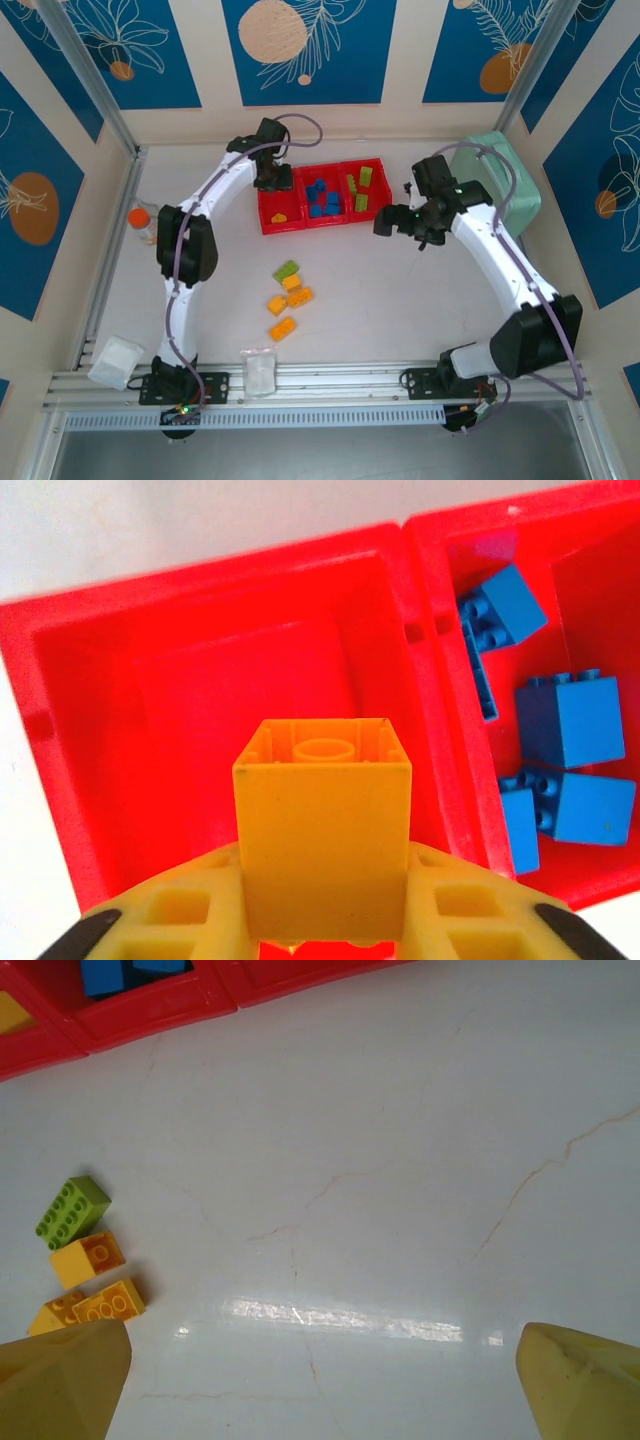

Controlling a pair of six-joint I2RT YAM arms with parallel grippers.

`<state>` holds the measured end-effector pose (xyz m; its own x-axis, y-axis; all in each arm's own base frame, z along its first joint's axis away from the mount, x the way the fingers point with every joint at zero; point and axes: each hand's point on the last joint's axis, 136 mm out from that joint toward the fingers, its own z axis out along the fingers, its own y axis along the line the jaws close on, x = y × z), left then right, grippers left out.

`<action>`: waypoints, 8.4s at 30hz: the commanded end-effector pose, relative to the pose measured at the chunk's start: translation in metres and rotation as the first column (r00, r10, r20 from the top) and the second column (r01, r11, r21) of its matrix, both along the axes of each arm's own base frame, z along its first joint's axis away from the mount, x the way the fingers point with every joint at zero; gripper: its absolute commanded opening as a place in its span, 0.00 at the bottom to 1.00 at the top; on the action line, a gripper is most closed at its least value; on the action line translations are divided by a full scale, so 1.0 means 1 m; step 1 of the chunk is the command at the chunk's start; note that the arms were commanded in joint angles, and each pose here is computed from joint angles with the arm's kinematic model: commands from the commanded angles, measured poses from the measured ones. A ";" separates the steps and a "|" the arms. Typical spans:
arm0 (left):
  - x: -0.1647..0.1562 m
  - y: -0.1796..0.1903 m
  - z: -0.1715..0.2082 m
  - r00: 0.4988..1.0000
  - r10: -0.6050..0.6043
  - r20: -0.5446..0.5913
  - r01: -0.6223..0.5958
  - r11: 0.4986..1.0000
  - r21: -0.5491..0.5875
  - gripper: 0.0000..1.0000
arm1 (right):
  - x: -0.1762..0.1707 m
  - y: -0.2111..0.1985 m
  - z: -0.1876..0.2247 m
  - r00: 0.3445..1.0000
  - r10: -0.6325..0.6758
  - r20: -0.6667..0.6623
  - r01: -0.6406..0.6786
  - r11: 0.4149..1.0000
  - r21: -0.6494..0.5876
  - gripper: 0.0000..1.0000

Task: Sort the legos into containers by color
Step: Place the lego in the container, then pick up the lego from the middle-left of the table, then place the lego in the container, then pick up the lego from the center of the table, then place the lego in the container.

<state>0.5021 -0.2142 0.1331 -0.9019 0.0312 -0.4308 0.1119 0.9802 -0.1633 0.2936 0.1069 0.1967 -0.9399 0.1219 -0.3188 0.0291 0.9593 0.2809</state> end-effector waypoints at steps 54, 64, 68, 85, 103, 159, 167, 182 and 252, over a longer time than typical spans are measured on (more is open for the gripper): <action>-0.314 0.004 -0.085 0.702 -0.513 -0.494 0.574 0.818 -0.035 0.65 | 0.033 0.051 -0.031 0.981 -0.030 -0.192 0.074 0.971 0.227 0.95; -0.310 0.001 -0.105 0.699 -0.492 -0.519 0.559 0.828 -0.031 0.57 | 0.040 0.051 -0.019 0.984 -0.027 -0.175 0.066 0.972 0.225 0.95; -0.310 0.005 -0.110 0.703 -0.473 -0.531 0.553 0.833 -0.011 0.51 | 0.037 0.048 -0.022 0.983 -0.032 -0.182 0.071 0.974 0.215 0.95; -0.263 0.017 -0.042 0.867 -0.364 -0.341 0.409 0.910 0.069 0.23 | 0.036 0.037 -0.017 0.985 -0.067 -0.159 0.102 0.970 0.219 0.95; -0.048 0.017 0.026 0.978 -0.189 -0.085 0.201 0.966 0.165 0.26 | 0.017 0.014 -0.017 0.982 -0.123 -0.144 0.151 0.966 0.208 0.95; -0.247 -0.009 -0.055 0.947 0.061 -0.317 -0.059 0.998 0.017 0.82 | 0.018 0.059 -0.036 0.982 0.022 -0.186 0.018 0.977 0.214 0.99; -0.246 -0.033 -0.071 0.933 0.136 -0.334 -0.127 0.991 0.049 0.75 | 0.014 0.049 -0.047 0.985 0.047 -0.164 -0.021 0.988 0.153 0.99; -0.255 -0.021 -0.110 0.895 0.222 -0.387 -0.170 0.971 0.166 0.60 | 0.010 0.034 -0.064 0.982 0.078 -0.175 -0.052 0.988 0.145 0.99; -0.071 0.017 0.040 0.991 -0.132 -0.026 0.134 0.987 0.093 0.99 | -0.006 0.069 -0.051 0.985 0.071 -0.156 -0.049 0.989 0.142 0.99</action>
<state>0.4523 -0.1929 0.1396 -0.9125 0.2379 -0.3329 0.2427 0.9697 0.0278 0.2854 0.1695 0.1356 -0.9873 0.0901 -0.1307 0.0380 0.9336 0.3562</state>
